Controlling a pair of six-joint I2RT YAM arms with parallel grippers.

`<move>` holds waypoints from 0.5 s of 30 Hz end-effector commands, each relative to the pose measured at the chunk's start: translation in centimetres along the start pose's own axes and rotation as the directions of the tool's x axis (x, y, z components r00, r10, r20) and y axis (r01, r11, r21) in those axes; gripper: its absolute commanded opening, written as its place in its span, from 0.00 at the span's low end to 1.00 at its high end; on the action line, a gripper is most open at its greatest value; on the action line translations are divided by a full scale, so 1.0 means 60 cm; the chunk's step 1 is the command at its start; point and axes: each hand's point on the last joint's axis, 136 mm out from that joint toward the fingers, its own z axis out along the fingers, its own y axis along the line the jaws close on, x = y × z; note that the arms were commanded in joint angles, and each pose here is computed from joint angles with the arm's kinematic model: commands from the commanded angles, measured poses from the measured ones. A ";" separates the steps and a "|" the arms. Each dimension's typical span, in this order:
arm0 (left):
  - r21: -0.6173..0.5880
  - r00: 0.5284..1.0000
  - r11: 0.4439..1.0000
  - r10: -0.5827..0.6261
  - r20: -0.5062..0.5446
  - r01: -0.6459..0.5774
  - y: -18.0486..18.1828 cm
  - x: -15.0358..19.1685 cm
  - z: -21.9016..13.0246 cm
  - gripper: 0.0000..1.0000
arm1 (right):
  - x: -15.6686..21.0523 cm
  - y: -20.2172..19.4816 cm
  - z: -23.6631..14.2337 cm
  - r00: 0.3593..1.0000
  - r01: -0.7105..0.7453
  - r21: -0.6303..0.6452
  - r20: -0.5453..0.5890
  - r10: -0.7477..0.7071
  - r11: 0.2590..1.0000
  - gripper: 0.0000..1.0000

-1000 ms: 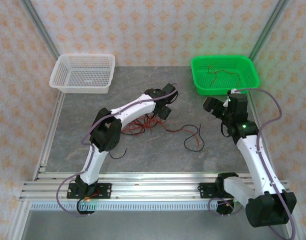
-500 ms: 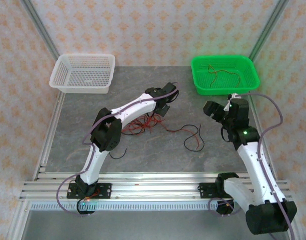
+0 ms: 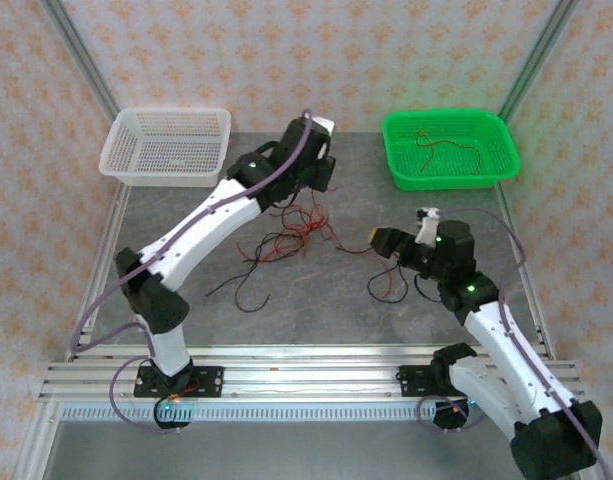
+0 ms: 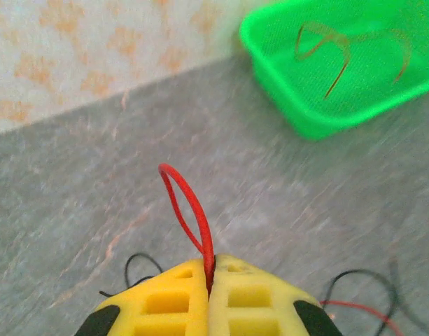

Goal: Untangle the cables

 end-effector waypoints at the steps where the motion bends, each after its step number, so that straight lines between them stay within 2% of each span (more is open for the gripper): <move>1: 0.067 0.996 0.994 -0.083 0.025 0.082 -0.018 -0.004 -0.006 0.00 | -0.038 0.085 0.026 0.993 0.078 -0.135 0.095 -0.065 0.988 0.78; 8: 0.110 0.981 0.985 -0.148 0.125 0.135 -0.014 -0.046 -0.063 0.00 | -0.047 0.108 0.140 0.983 0.149 -0.086 0.122 -0.138 0.985 0.64; 15: 0.155 0.953 0.976 -0.185 0.239 0.151 -0.003 -0.107 -0.153 0.00 | -0.033 0.087 0.227 0.988 0.126 -0.036 0.091 -0.122 0.991 0.62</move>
